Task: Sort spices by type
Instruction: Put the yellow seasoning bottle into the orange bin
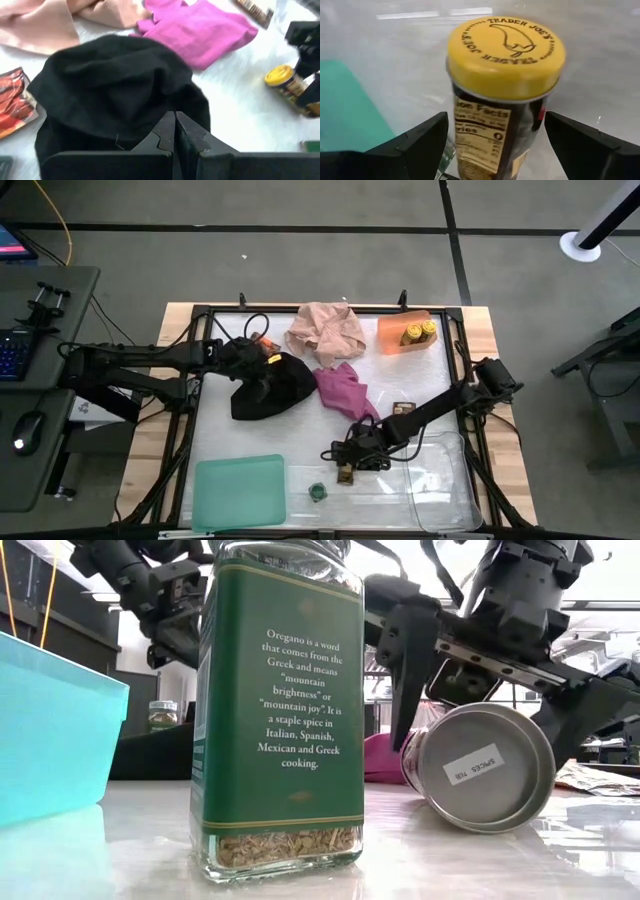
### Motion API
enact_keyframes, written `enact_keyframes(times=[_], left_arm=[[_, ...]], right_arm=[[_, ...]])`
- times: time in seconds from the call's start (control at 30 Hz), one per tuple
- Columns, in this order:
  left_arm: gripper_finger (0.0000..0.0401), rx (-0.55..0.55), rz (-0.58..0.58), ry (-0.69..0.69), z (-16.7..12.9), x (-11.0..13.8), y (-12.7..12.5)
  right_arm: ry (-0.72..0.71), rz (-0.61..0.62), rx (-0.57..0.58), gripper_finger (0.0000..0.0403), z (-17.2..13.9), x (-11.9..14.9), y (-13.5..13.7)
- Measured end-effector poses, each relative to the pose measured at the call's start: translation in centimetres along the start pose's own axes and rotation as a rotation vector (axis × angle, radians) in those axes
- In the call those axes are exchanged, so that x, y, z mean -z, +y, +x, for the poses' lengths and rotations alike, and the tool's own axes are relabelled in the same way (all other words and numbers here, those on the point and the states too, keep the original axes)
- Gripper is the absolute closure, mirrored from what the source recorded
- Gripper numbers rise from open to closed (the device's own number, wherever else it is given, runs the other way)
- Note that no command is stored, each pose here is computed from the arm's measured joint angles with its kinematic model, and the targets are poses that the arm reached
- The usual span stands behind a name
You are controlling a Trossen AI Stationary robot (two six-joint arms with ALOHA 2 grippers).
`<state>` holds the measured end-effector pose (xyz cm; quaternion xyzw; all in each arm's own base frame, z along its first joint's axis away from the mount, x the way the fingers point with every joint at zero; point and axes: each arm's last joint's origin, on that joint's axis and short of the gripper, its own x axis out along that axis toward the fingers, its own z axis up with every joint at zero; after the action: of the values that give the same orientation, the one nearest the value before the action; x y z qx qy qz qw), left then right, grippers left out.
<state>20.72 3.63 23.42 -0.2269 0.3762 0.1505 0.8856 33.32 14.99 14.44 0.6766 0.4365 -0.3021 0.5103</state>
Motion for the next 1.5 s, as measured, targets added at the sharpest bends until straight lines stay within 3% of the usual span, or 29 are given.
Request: enact_keyframes(times=[0.13,0.27,0.43,0.63,0.8,0.97,1.13,1.33,1.4,1.5], left_arm=[[0.0401,0.021,-0.002,-0.050,0.0,-0.5,-0.2],[0.0401,0.059,-0.025,-0.131,-0.1,-1.3,-0.6],[0.0401,0.119,-0.023,-0.253,-0.4,-2.4,-1.1],[0.0401,0.217,-0.013,-0.425,-0.7,-4.1,-1.9],[0.0392,0.245,0.012,-0.489,0.3,-7.0,-2.5],[0.0343,0.211,0.101,-0.498,2.9,-11.6,-3.6],[0.0269,0.179,0.106,-0.570,5.3,-17.8,-3.8],[0.0189,0.182,-0.046,-0.650,7.1,-23.5,-2.4],[0.0173,0.175,-0.082,-0.656,7.4,-24.3,-1.6],[0.0162,0.167,-0.153,-0.636,7.6,-24.5,-0.1]], right_arm=[[-0.008,-0.001,0.018,0.0100,0.1,-0.1,-0.2],[-0.031,-0.008,0.020,0.0192,0.2,-0.2,-0.3],[-0.104,-0.081,-0.038,0.0195,-0.9,-0.8,0.4],[-0.208,-0.225,-0.063,0.0195,-7.2,-2.5,1.3],[-0.440,-0.294,0.023,0.0195,-15.0,-6.0,0.0],[-0.670,-0.362,0.090,0.0195,-21.4,-9.9,-1.8],[-0.922,-0.440,0.202,0.0195,-24.7,-13.9,-2.3],[-1.092,-0.483,0.354,0.0195,-26.2,-18.2,-2.0],[-1.120,-0.500,0.337,0.0195,-25.8,-19.4,-2.0],[-1.054,-0.533,0.253,0.0195,-24.1,-21.0,-3.1]])
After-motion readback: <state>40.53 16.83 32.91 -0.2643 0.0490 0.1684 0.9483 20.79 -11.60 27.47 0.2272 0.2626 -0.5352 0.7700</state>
